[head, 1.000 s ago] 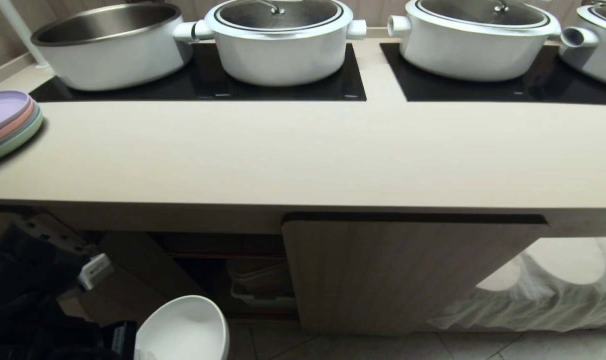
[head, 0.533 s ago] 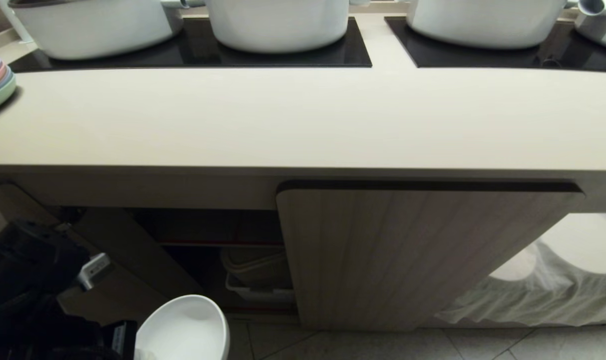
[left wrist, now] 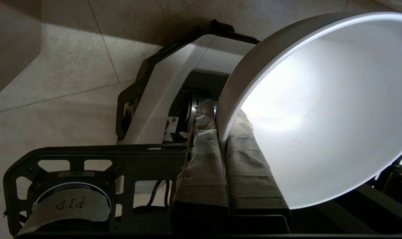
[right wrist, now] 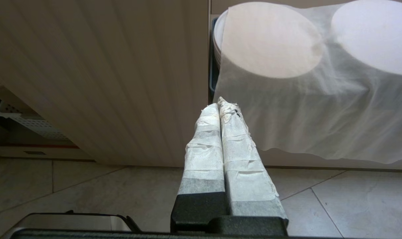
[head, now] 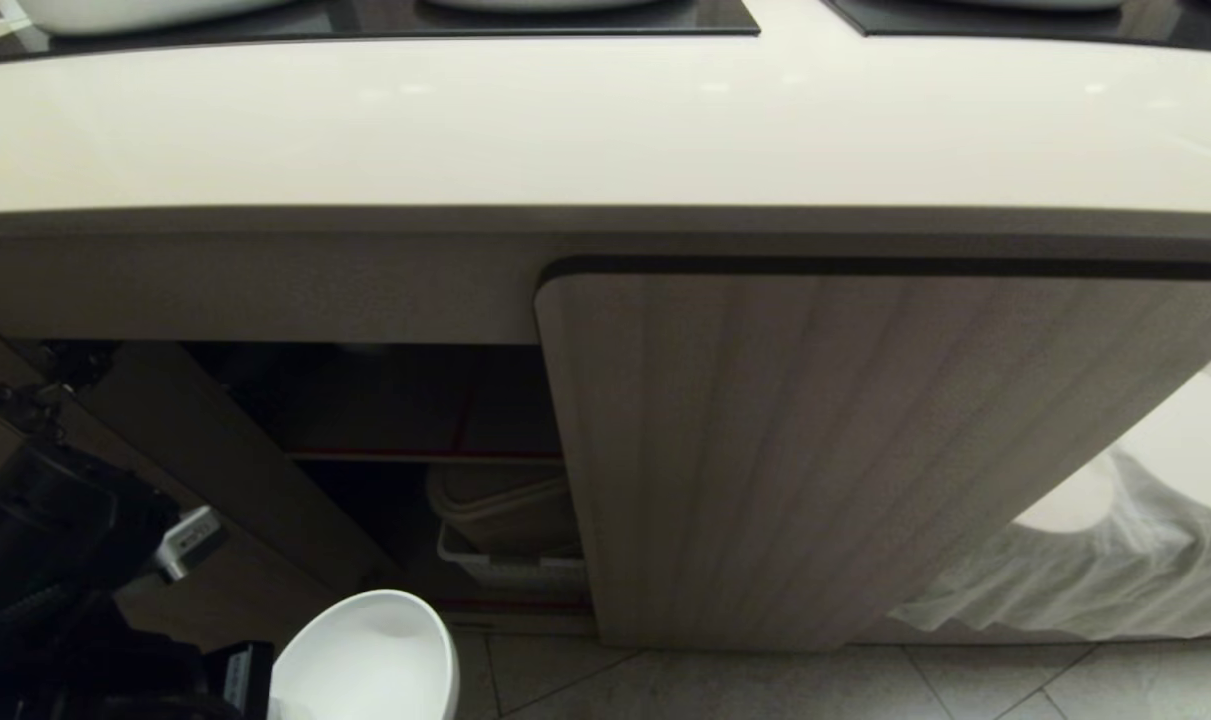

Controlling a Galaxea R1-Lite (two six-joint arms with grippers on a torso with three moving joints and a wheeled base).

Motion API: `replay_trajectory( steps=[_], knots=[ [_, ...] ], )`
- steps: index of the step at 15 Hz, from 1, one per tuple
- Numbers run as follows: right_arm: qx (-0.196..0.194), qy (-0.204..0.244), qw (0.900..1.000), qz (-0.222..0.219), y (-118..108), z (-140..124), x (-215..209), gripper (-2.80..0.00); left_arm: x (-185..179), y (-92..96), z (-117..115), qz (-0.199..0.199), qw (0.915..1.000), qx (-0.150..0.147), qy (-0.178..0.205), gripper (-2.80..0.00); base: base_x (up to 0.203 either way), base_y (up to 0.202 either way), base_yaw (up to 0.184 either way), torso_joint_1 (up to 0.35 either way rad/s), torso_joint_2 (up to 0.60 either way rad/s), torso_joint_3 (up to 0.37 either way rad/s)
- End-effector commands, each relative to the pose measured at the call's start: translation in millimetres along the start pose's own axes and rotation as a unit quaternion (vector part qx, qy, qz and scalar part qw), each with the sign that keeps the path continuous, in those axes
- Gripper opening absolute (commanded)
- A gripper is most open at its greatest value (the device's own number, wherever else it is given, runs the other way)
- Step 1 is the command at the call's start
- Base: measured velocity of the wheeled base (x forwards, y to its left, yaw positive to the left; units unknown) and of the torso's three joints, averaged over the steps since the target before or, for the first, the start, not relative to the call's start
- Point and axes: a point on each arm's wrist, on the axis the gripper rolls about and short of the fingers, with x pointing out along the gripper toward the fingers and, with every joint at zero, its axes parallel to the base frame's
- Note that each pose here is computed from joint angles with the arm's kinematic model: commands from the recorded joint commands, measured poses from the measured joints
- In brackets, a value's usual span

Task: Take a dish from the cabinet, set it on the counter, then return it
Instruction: Put it back into the cabinet

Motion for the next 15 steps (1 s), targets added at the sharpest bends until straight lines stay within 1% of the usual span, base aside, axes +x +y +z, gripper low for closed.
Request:
replay_trajectory(
  steps=[1,9,11,15],
  knots=[
    [0.0,0.001,1.0,0.0,0.0,0.1,0.1,-2.8,0.7,-0.1,0.1,0.002,1.0,-0.002,0.002,-2.8,0.0,0.0,0.0,-0.173,0.48,0.287],
    [0.0,0.0,1.0,0.0,0.0,0.1,0.0,-2.8,2.1,-0.8,1.0,0.003,1.0,-0.001,0.004,-2.8,0.0,0.0,0.0,-0.144,0.46,0.303],
    [0.0,0.0,1.0,0.0,0.0,0.2,0.1,-2.8,2.2,-1.1,1.3,0.003,1.0,-0.001,0.004,-2.8,0.0,0.0,0.0,-0.05,0.22,0.161],
    [0.0,0.001,1.0,0.0,0.0,0.1,0.1,-2.8,3.2,-0.6,0.7,0.006,1.0,-0.002,0.006,-2.8,0.0,0.0,0.0,-0.007,0.04,0.029]
  ],
)
